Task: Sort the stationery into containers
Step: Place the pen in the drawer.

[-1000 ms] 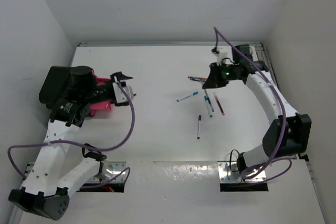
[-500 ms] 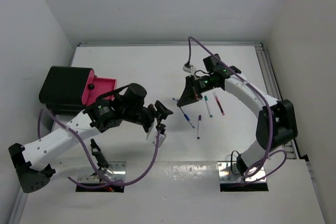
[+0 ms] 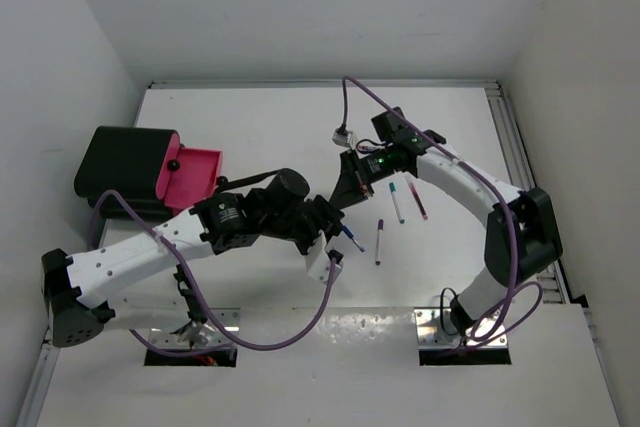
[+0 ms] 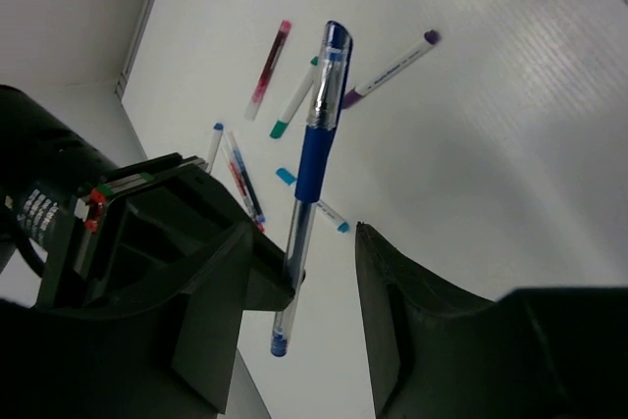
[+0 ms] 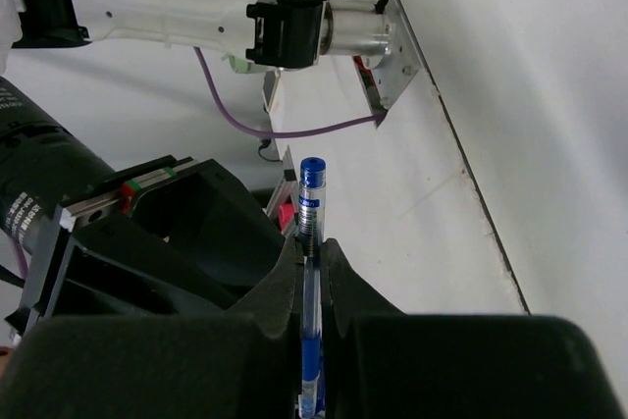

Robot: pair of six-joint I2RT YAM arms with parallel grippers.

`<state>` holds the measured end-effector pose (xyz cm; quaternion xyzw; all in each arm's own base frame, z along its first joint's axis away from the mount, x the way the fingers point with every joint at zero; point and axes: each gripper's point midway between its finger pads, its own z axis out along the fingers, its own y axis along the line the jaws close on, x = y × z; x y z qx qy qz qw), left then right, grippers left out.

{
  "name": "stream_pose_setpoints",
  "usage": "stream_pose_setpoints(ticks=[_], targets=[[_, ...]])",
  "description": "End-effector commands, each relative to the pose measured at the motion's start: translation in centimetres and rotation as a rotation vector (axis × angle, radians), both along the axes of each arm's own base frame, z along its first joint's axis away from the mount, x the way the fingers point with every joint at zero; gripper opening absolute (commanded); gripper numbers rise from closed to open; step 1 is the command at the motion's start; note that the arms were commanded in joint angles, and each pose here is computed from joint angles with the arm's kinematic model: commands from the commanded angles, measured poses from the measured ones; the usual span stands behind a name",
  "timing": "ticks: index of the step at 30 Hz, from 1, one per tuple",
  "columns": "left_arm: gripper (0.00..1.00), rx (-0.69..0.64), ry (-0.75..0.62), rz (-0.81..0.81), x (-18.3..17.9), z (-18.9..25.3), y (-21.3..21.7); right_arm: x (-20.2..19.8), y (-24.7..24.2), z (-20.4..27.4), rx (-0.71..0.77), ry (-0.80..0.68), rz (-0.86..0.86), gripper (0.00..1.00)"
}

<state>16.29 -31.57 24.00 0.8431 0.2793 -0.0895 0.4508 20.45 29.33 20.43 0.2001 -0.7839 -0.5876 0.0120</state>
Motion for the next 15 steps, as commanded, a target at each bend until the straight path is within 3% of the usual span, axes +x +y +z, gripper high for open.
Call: stream_pose_setpoints(ticks=[1,15], targets=[[0.52,-0.061,-0.062,0.029,0.7,1.8,-0.4,-0.2,0.7,0.7,0.038,-0.009,0.029,0.0],[0.39,-0.004,-0.052,0.006,0.3,-0.7,-0.1,-0.3,1.1,0.7,0.041,0.0,0.035,0.0]])
